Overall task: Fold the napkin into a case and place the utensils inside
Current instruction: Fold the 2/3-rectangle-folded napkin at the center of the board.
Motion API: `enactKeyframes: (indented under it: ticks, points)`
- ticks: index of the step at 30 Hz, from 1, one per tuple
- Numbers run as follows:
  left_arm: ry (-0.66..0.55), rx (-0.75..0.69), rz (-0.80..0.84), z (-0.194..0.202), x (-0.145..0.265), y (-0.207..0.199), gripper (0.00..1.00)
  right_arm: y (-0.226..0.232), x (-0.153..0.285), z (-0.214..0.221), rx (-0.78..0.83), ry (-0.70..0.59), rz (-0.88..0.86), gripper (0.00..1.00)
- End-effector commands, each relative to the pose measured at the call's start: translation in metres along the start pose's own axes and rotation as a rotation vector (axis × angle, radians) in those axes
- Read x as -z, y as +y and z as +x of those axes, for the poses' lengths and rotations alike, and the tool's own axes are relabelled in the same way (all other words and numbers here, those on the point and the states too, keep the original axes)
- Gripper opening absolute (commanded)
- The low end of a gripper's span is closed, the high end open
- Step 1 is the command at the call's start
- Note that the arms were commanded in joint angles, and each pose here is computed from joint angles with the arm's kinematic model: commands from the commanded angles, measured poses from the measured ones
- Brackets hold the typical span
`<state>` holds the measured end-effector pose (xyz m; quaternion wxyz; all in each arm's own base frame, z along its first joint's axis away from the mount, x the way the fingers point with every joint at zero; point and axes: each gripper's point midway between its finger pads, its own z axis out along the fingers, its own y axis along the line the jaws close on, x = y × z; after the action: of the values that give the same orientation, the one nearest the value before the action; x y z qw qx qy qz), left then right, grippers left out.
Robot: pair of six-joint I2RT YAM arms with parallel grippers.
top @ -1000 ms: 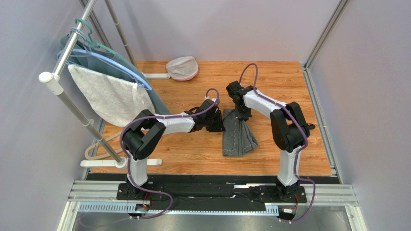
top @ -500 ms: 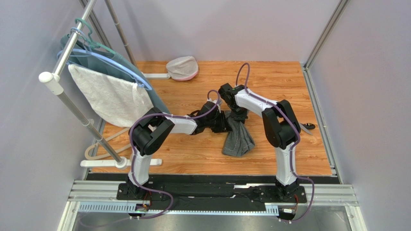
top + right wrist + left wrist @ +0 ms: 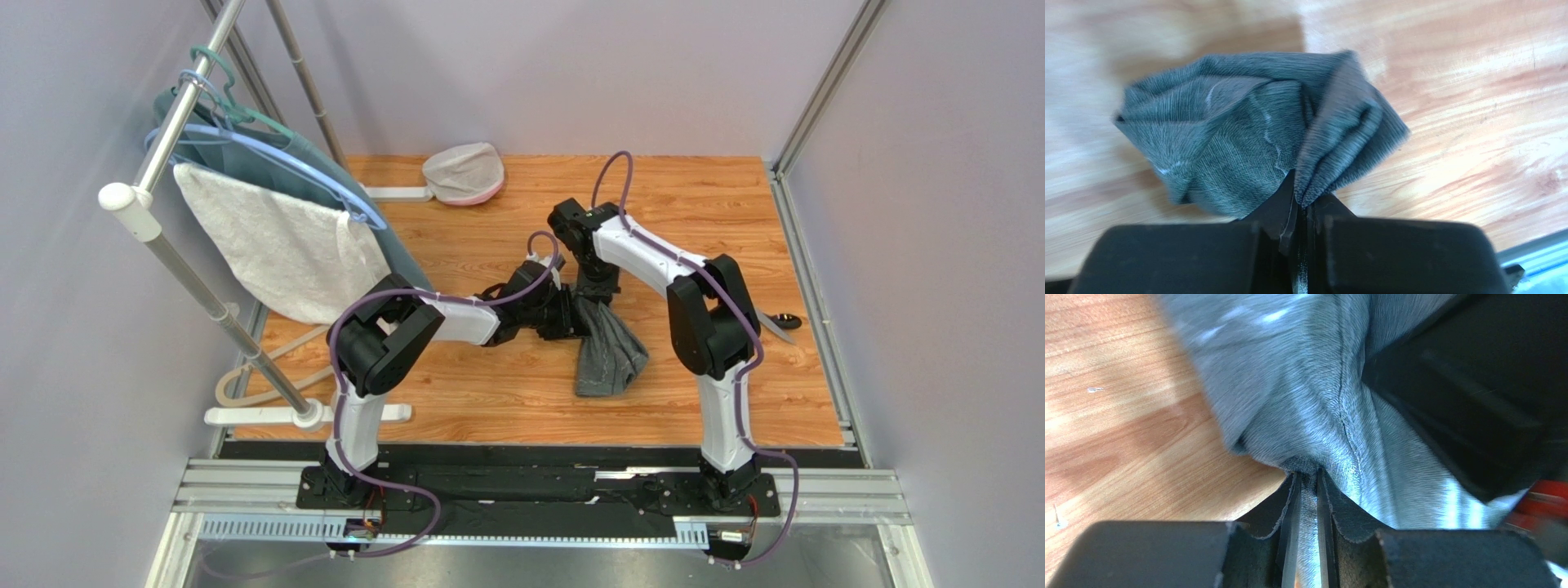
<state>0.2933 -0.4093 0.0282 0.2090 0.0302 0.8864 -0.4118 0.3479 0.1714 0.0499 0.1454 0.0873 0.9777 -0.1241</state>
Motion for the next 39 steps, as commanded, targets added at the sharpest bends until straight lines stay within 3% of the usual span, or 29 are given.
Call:
enactKeyframes:
  ticks: [1,7,14,22,33,36,37,39]
  points:
    - [-0.011,-0.044,0.028,0.001,0.006,-0.007,0.24,0.006,0.005,-0.007,-0.028,-0.011,0.053,0.00]
    - [-0.068,-0.096,0.008,-0.003,0.031,-0.007,0.30,-0.011,-0.003,-0.007,-0.059,-0.053,0.204,0.00]
    - [-0.102,-0.089,-0.035,-0.005,0.068,-0.003,0.29,-0.019,-0.009,-0.005,-0.031,-0.123,0.326,0.00]
    - [-0.078,0.013,-0.045,0.000,0.088,0.021,0.25,-0.001,-0.005,-0.005,0.012,-0.196,0.402,0.00]
    - [-0.210,-0.093,-0.165,-0.007,0.146,0.035,0.29,0.016,-0.021,0.018,0.003,-0.153,0.401,0.00]
    - [-0.230,-0.088,-0.155,-0.003,0.151,0.038,0.30,0.024,-0.014,0.021,0.018,-0.134,0.297,0.15]
    - [-0.230,-0.086,-0.157,-0.003,0.151,0.039,0.30,0.029,-0.011,0.026,0.021,-0.108,0.247,0.26]
    - [-0.222,-0.083,-0.160,-0.002,0.149,0.040,0.29,0.037,0.005,0.018,0.010,-0.134,0.160,0.31]
